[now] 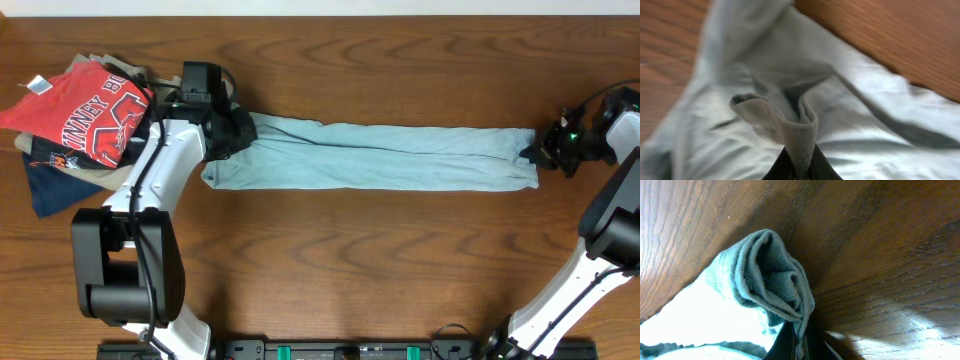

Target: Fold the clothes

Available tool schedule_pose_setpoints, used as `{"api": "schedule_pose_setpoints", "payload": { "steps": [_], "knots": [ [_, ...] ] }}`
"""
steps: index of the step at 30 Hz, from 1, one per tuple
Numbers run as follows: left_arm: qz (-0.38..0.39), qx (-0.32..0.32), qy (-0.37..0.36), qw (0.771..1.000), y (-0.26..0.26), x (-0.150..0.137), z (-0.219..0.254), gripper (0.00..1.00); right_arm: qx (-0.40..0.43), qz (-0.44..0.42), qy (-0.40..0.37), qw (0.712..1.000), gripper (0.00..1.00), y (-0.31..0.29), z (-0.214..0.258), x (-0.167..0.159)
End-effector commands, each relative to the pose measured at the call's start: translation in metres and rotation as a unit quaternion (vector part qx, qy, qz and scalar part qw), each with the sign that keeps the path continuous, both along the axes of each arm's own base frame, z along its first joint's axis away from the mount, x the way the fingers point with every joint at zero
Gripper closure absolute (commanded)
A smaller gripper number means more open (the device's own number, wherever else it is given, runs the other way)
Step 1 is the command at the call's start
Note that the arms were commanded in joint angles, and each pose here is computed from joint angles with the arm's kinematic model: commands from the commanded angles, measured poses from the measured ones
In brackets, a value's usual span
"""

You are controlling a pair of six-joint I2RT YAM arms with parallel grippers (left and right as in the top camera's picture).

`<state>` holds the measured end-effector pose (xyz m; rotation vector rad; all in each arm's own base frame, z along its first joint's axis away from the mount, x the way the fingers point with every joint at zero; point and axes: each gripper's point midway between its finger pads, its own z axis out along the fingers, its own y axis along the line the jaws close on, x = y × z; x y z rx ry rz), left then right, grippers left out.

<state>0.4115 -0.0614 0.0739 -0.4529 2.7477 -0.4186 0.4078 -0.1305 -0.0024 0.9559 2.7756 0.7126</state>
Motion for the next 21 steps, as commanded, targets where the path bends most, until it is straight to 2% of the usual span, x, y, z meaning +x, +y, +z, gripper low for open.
{"api": "schedule_pose_setpoints", "payload": {
  "steps": [1, 3, 6, 10, 17, 21],
  "knots": [
    [0.016, 0.067, 0.010, 0.998, 0.025, -0.007, -0.009, 0.83, -0.017, 0.009, 0.020, 1.000, 0.99, -0.005, -0.012, -0.009],
    [0.022, 0.086, 0.020, 0.996, 0.032, -0.013, -0.016, 0.69, -0.019, 0.008, 0.021, 1.000, 0.99, -0.007, -0.012, -0.010],
    [0.036, 0.125, 0.023, 0.991, 0.046, -0.017, -0.023, 0.64, -0.021, 0.004, 0.021, 1.000, 0.99, -0.012, -0.012, -0.012],
    [0.047, 0.137, 0.015, 0.989, 0.055, -0.013, -0.026, 0.48, -0.020, -0.004, 0.022, 1.000, 0.99, -0.020, -0.012, -0.016],
    [0.052, 0.135, 0.002, 0.990, 0.057, -0.006, -0.024, 0.46, -0.017, -0.010, 0.026, 0.999, 0.99, -0.033, -0.012, -0.027],
    [0.052, 0.122, -0.026, 0.991, 0.053, 0.007, -0.017, 0.46, -0.017, 0.001, 0.026, 1.000, 0.99, -0.035, -0.012, -0.032]
  ]
}}
